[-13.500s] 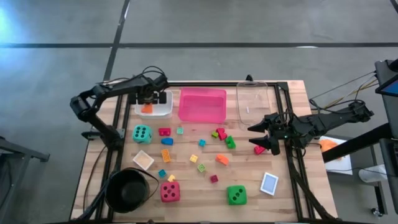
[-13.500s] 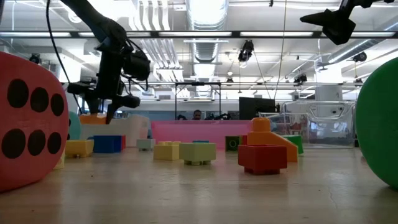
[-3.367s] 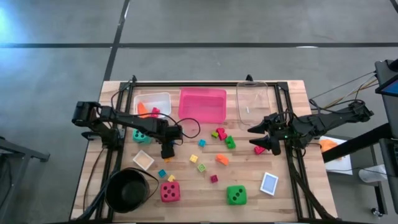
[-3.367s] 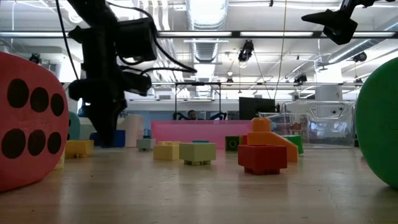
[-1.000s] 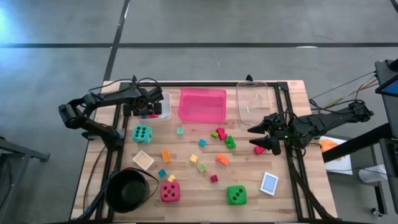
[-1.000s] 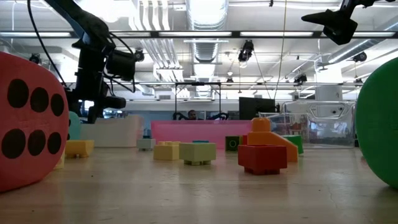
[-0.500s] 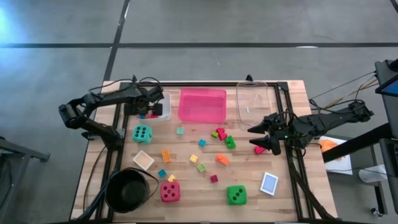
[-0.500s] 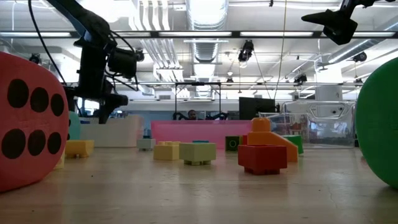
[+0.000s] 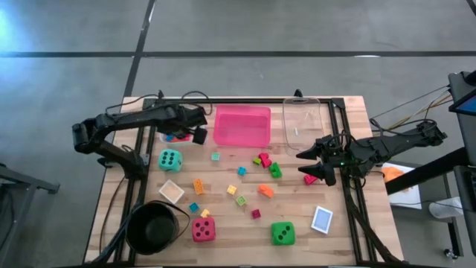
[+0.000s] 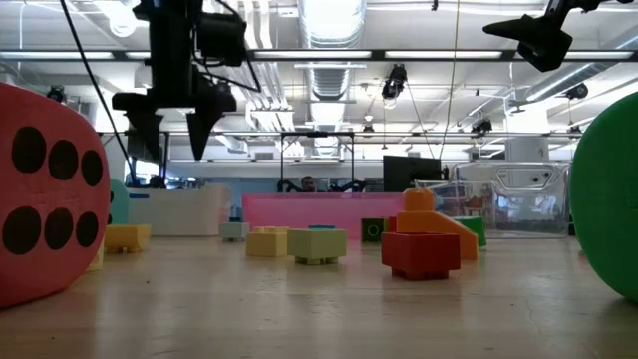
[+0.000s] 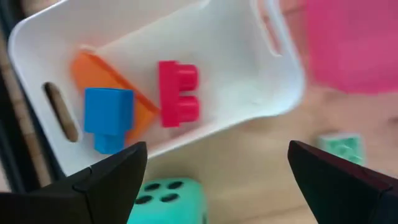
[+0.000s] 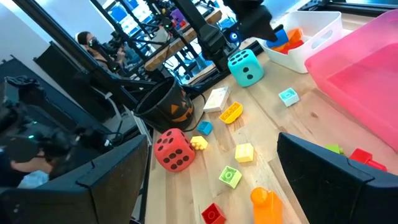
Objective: Pick & Place Toys
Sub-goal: Put the yellow game piece into the white bin
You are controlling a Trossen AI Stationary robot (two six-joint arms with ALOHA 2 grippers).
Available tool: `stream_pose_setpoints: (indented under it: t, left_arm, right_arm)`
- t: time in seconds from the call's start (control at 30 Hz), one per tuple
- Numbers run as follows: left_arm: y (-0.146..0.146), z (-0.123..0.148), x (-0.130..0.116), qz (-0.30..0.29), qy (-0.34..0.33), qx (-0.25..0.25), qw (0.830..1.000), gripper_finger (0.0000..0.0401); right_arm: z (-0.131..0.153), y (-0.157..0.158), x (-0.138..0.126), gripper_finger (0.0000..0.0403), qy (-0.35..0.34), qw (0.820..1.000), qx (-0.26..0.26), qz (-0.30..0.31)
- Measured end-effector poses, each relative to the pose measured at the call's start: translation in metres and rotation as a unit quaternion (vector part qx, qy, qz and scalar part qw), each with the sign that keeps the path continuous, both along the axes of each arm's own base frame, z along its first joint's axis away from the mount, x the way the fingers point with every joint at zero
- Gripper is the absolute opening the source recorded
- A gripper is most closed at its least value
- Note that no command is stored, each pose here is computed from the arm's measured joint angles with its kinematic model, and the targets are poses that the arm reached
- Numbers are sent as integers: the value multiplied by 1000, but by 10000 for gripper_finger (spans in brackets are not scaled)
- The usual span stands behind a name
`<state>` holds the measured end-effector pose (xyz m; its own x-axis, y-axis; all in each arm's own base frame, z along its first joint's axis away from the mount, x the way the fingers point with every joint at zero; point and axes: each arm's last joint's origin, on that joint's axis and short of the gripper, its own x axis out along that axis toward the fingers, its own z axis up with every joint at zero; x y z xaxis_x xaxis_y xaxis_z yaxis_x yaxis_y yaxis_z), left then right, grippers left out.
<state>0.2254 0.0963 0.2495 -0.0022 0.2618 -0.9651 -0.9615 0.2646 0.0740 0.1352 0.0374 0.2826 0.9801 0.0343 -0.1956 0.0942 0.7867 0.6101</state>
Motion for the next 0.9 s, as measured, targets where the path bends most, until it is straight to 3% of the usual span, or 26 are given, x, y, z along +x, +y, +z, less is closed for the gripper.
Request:
stream_pose_setpoints:
  t: [0.13,0.3,0.43,0.6,0.73,0.8,0.9]
  left_arm:
    - [-20,1,8,-52,-16,-44,998,393]
    - [-63,-8,14,-171,-3,-94,981,393]
    - [-101,-16,15,-283,12,-95,954,393]
    - [-136,-29,17,-382,-14,-83,920,392]
    - [-152,-46,18,-411,-23,-103,906,392]
    - [-154,-53,19,-392,-22,-120,912,392]
    - [-154,-64,21,-328,-5,-136,935,392]
  right_arm:
    - [0,0,0,348,0,1000,0,0]
    - [0,0,0,348,0,1000,0,0]
    - [0,0,0,348,0,1000,0,0]
    - [0,0,0,348,0,1000,1,-1]
    - [0,0,0,348,0,1000,1,0]
    - [0,0,0,348,0,1000,1,0]
    - [0,0,1,348,0,1000,1,0]
